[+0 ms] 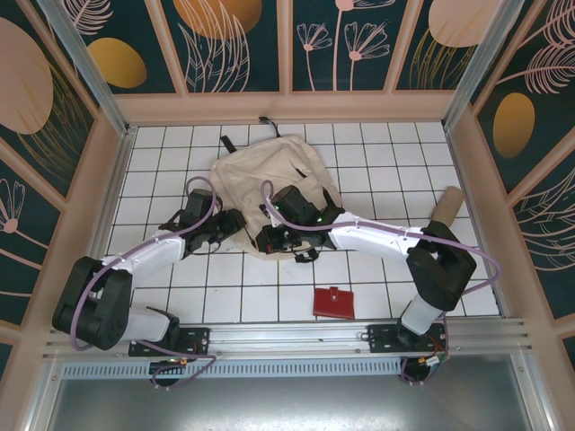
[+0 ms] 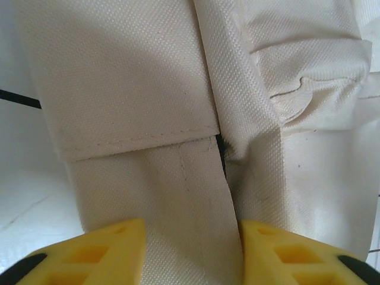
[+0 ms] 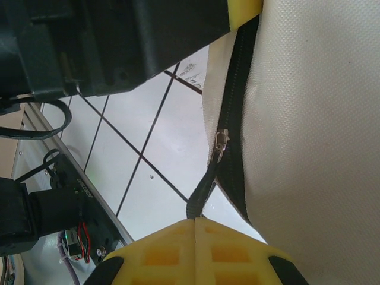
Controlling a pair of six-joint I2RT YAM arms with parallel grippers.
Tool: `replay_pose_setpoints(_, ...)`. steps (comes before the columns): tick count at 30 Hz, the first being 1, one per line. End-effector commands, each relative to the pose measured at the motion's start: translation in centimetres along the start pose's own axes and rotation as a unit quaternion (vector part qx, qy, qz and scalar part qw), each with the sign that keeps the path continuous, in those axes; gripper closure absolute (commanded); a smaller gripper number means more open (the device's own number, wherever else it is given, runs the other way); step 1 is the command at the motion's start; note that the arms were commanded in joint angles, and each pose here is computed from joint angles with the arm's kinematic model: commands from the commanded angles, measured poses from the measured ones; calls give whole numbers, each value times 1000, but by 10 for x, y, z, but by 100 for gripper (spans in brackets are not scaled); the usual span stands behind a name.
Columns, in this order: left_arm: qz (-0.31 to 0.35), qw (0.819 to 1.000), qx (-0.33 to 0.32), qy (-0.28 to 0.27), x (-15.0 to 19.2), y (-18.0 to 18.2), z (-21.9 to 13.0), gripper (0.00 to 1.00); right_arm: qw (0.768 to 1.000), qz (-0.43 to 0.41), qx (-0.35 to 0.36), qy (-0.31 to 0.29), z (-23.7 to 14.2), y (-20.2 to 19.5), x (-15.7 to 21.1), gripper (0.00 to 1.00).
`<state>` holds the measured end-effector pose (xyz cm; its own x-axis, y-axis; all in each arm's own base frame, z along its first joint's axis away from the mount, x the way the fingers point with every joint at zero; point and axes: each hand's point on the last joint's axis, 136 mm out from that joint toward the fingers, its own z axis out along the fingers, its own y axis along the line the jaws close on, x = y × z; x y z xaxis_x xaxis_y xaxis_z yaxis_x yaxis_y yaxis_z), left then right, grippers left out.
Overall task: Pack the student bag
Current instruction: Zip the student bag at the top-center of the table.
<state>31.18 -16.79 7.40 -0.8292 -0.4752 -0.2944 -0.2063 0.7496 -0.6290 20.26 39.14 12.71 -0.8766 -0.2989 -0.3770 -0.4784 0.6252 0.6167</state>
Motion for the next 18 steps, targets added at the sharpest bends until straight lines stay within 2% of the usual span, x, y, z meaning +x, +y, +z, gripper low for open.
replay_pose_setpoints(1,-3,1000,24,8,0,-8,6,63,1000,-12,0,8,1,7,2,100)
replay_pose_setpoints(7,-6,1000,25,4,0,-7,7,88,1000,-2,21,4,3,-1,2,100)
replay_pose_setpoints(11,3,999,30,-18,-7,-11,-1,99,999,7,49,4,3,-12,3,100)
replay_pose_setpoints(15,9,998,48,-29,-11,-19,-4,100,999,11,38,14,8,-10,6,99)
replay_pose_setpoints(17,10,998,54,-30,-11,-21,-5,100,999,14,29,19,13,-7,5,85)
replay_pose_setpoints(18,11,998,56,-30,-12,-22,-5,100,999,14,28,19,14,-6,3,82)
